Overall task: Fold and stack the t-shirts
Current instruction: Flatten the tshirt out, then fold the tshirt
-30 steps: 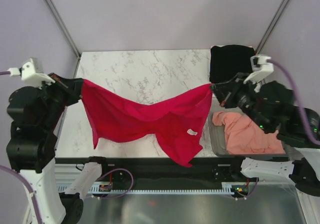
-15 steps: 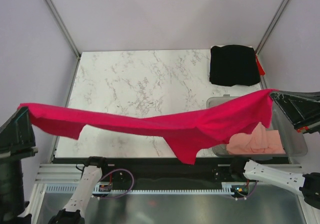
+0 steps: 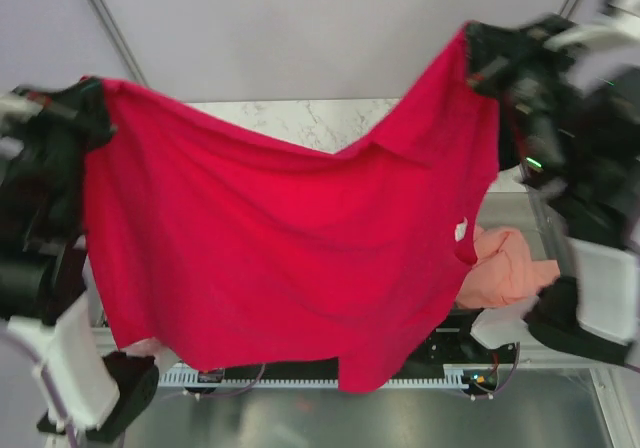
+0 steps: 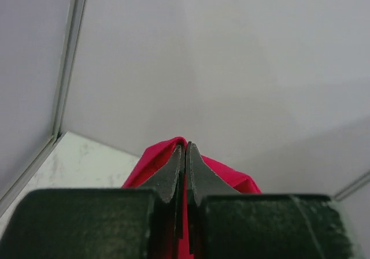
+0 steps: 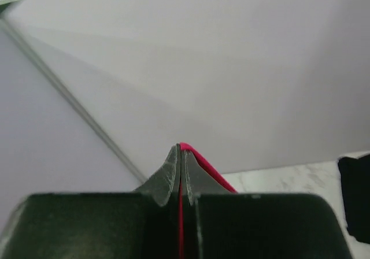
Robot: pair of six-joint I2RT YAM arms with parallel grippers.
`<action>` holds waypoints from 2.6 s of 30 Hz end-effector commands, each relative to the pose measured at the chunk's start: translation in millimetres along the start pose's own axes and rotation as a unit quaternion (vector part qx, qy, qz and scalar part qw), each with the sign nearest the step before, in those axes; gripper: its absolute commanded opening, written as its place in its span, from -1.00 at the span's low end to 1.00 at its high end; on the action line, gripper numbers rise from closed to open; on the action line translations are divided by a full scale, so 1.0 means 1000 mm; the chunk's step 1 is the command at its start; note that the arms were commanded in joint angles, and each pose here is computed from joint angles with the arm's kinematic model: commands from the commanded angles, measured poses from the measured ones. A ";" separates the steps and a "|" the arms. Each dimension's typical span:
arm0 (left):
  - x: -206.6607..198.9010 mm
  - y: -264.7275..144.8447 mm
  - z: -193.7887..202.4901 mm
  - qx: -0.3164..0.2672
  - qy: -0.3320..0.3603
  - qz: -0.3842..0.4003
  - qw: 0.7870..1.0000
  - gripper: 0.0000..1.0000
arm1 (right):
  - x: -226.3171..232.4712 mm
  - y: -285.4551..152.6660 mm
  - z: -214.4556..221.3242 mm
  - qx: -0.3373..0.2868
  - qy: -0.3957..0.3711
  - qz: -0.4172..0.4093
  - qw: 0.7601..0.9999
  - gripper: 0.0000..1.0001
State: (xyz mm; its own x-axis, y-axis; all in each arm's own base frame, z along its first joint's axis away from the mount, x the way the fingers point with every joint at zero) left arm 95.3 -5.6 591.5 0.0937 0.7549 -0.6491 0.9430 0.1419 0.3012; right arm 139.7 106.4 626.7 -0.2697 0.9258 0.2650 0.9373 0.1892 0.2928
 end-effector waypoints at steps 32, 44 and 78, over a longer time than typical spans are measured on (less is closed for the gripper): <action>0.315 0.056 0.288 0.369 -0.086 -0.416 0.827 0.52 | -0.055 0.066 0.462 0.505 0.006 0.037 0.862 0.96; 0.334 0.013 0.264 0.300 -0.150 -0.419 0.844 0.41 | 0.008 -0.085 0.507 0.566 0.075 0.002 0.821 0.96; 0.368 -0.036 0.294 0.209 -0.193 -0.574 0.768 0.33 | -0.067 -0.117 0.497 0.591 -0.038 0.066 0.803 -1.00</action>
State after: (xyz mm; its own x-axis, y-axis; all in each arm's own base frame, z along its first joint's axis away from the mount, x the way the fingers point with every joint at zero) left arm 199.9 81.7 158.0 -0.8264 0.1855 -0.5316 0.5630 0.2573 -0.7854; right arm 162.2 190.8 122.4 -0.1518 0.9660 0.2091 0.5521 0.2584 -0.7928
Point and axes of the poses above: each gripper's point midway between its finger pads, its own y axis out along the fingers, its own x axis along the line the jaws close on, z = x × y, the point moved 9 cm from there along -y, back along the fingers, and after that the axes turned 15 degrees about -y, right-handed, at the moved point
